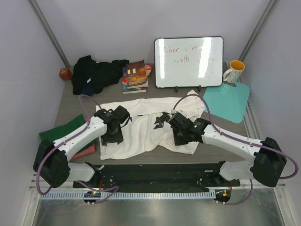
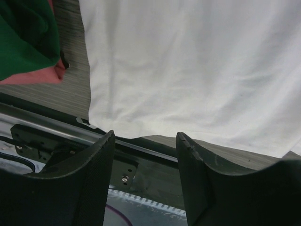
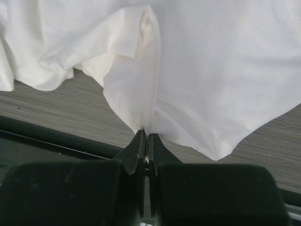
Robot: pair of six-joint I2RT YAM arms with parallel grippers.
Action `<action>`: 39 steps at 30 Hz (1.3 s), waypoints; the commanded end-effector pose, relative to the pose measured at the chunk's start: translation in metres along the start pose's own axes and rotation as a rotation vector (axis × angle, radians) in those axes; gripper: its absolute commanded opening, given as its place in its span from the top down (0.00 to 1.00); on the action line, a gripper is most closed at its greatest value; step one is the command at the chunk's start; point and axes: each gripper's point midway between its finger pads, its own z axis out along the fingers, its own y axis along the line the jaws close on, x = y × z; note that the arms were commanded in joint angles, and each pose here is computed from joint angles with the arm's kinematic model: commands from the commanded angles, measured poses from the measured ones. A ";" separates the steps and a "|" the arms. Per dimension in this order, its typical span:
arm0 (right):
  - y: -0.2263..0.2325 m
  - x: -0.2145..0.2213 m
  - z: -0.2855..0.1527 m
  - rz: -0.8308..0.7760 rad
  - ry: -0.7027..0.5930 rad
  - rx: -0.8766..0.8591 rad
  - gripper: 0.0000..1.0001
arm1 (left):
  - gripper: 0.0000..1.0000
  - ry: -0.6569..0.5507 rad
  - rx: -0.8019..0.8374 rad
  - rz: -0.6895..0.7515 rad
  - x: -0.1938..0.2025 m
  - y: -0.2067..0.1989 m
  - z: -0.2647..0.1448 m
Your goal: Fold and stack the t-shirts
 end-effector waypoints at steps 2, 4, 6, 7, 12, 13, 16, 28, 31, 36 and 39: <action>-0.002 -0.019 -0.020 -0.019 -0.065 0.017 0.99 | 0.42 -0.002 -0.058 -0.083 0.010 0.015 0.007; -0.001 -0.018 -0.019 -0.020 -0.059 0.014 0.99 | 0.42 0.032 -0.055 -0.129 0.022 0.014 0.017; -0.002 -0.015 -0.018 -0.021 -0.052 0.014 0.99 | 0.42 0.052 -0.062 -0.180 0.032 0.016 0.027; -0.002 -0.015 -0.018 -0.022 -0.052 0.012 0.99 | 0.41 0.059 -0.062 -0.195 0.035 0.016 0.029; -0.002 -0.016 -0.021 -0.040 -0.062 0.003 0.99 | 0.41 0.019 -0.096 -0.257 0.038 0.029 0.035; -0.003 -0.015 -0.021 -0.043 -0.061 0.004 0.99 | 0.40 0.006 -0.103 -0.262 0.037 0.032 0.035; -0.003 -0.016 -0.020 -0.054 -0.061 0.004 0.99 | 0.40 -0.032 -0.111 -0.273 0.032 0.037 0.033; -0.005 -0.011 -0.017 -0.060 -0.056 -0.001 0.99 | 0.39 -0.011 -0.158 -0.283 0.042 0.044 0.049; -0.004 -0.011 -0.017 -0.061 -0.057 -0.004 0.99 | 0.39 0.002 -0.156 -0.291 0.048 0.043 0.057; -0.002 -0.013 -0.019 -0.064 -0.062 -0.015 0.99 | 0.46 0.004 -0.160 -0.291 0.049 0.041 0.064; -0.002 -0.014 -0.020 -0.063 -0.064 -0.014 0.99 | 0.55 -0.007 -0.162 -0.286 0.044 0.038 0.064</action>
